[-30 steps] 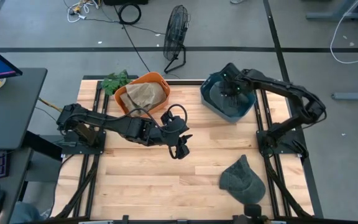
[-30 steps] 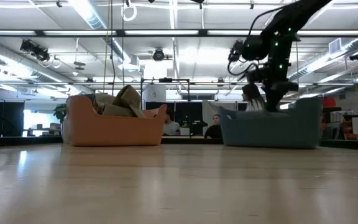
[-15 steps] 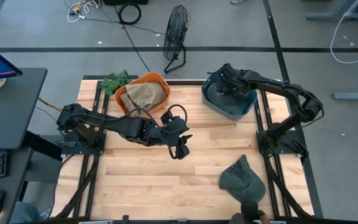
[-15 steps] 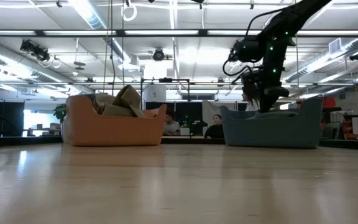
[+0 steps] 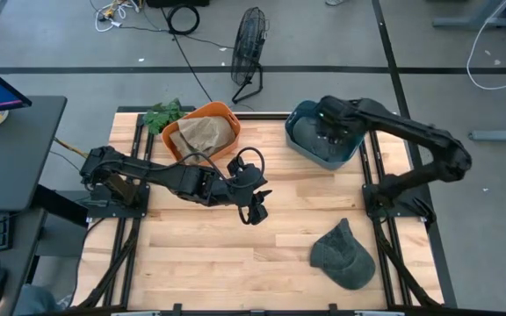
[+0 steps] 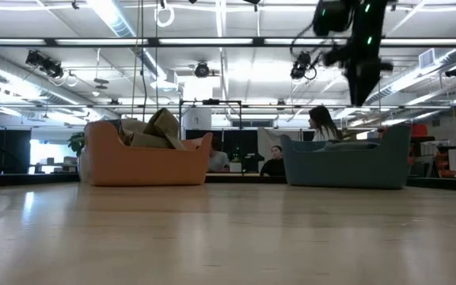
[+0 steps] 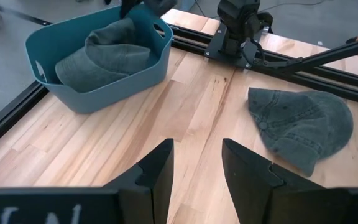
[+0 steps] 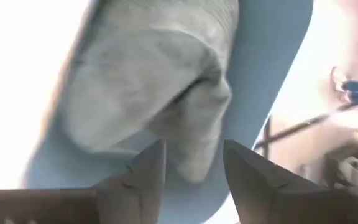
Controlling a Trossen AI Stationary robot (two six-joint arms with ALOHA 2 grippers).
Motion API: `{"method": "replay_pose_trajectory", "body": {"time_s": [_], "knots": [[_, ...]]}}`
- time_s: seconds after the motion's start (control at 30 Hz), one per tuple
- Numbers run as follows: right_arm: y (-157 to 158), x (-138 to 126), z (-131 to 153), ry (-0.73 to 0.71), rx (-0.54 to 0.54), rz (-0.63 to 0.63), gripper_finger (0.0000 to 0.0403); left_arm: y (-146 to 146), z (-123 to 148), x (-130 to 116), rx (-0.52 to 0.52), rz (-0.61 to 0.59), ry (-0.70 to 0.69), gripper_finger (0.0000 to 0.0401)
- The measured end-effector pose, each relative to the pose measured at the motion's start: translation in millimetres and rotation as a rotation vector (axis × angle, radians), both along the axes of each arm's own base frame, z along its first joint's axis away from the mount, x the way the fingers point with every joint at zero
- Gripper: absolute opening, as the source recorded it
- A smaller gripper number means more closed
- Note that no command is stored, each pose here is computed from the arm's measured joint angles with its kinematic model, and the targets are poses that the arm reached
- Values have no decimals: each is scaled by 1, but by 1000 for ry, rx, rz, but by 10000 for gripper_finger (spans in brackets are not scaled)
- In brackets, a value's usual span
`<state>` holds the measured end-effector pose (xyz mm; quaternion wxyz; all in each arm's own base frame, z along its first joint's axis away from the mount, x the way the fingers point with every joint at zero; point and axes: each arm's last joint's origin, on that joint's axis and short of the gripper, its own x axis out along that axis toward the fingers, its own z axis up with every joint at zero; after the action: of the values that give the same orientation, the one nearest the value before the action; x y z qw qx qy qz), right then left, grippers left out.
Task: Pick & Place hat
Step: Put the black cap into the dark blue bin
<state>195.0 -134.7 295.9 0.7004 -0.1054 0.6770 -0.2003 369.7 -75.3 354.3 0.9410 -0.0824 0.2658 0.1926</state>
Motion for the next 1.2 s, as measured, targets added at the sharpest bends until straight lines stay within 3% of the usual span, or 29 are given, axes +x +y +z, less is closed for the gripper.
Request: {"method": "replay_pose_trajectory", "body": {"time_s": [0.17, 0.33, 0.5, 0.73, 1.2], "knots": [[40, -15, 47, -193, 153, -42, 150, 0, 0, 0, -4, 3, -2, 139], [70, -28, 70, -399, 364, -246, 156, 0, 0, 0, -5, 3, -3, 139], [96, -39, 71, -415, 509, -364, 171, 0, 0, 0, -5, 3, -3, 139], [133, -33, 54, -327, 754, -749, 178, 0, 0, 0, -5, 3, -3, 139], [197, -30, -5, -107, 700, -1116, 178, 0, 0, 0, -5, 1, -2, 139]]}}
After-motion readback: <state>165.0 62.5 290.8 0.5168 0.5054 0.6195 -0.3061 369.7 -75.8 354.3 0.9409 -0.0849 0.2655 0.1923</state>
